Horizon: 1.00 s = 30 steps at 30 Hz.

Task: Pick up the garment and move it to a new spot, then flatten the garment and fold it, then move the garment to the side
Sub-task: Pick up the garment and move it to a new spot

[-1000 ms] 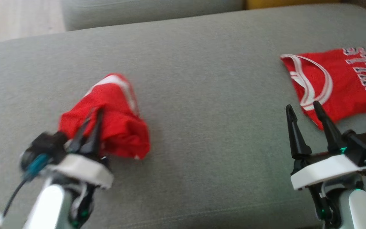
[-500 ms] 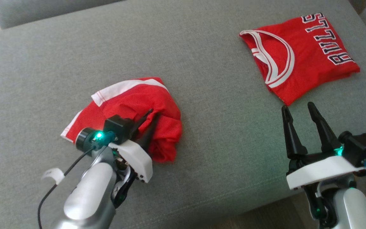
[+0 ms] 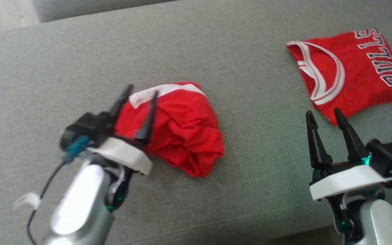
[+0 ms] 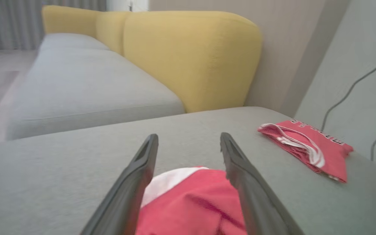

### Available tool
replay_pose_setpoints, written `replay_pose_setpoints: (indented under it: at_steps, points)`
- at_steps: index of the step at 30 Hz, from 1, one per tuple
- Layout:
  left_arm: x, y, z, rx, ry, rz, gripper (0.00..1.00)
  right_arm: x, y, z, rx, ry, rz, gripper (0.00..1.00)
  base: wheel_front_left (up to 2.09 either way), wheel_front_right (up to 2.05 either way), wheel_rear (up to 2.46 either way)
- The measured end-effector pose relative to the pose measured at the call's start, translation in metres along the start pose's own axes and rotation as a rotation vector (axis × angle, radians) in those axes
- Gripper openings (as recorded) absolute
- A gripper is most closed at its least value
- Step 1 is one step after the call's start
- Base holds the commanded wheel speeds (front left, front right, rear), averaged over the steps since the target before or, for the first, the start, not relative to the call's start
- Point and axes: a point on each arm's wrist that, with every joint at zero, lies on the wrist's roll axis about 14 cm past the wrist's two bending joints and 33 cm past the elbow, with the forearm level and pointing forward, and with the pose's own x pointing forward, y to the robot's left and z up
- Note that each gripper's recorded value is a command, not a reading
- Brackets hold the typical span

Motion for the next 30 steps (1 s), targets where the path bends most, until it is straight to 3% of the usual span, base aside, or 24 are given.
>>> replay_pose_setpoints:
  at_steps: [6, 12, 20, 30]
  points:
    - [-0.042, 0.076, 0.018, 0.065, -0.028, 0.242, 1.0, 0.01, 0.019, 0.003, -0.009, -0.005, 0.061, 1.0, 0.0, 0.0, 0.0]
    - [-0.079, 0.115, 0.039, 0.104, -0.067, 0.37, 1.0, 0.016, 0.033, 0.007, -0.02, -0.009, 0.103, 1.0, 0.0, 0.0, 0.0]
    - [-0.121, 0.116, 0.037, 0.127, -0.054, 0.422, 1.0, 0.014, 0.042, 0.015, -0.039, -0.026, 0.129, 1.0, 0.0, 0.0, 0.0]
    - [-0.148, 0.091, 0.042, 0.137, -0.043, 0.417, 1.0, -0.006, 0.041, 0.01, -0.059, -0.002, 0.124, 1.0, 0.0, 0.0, 0.0]
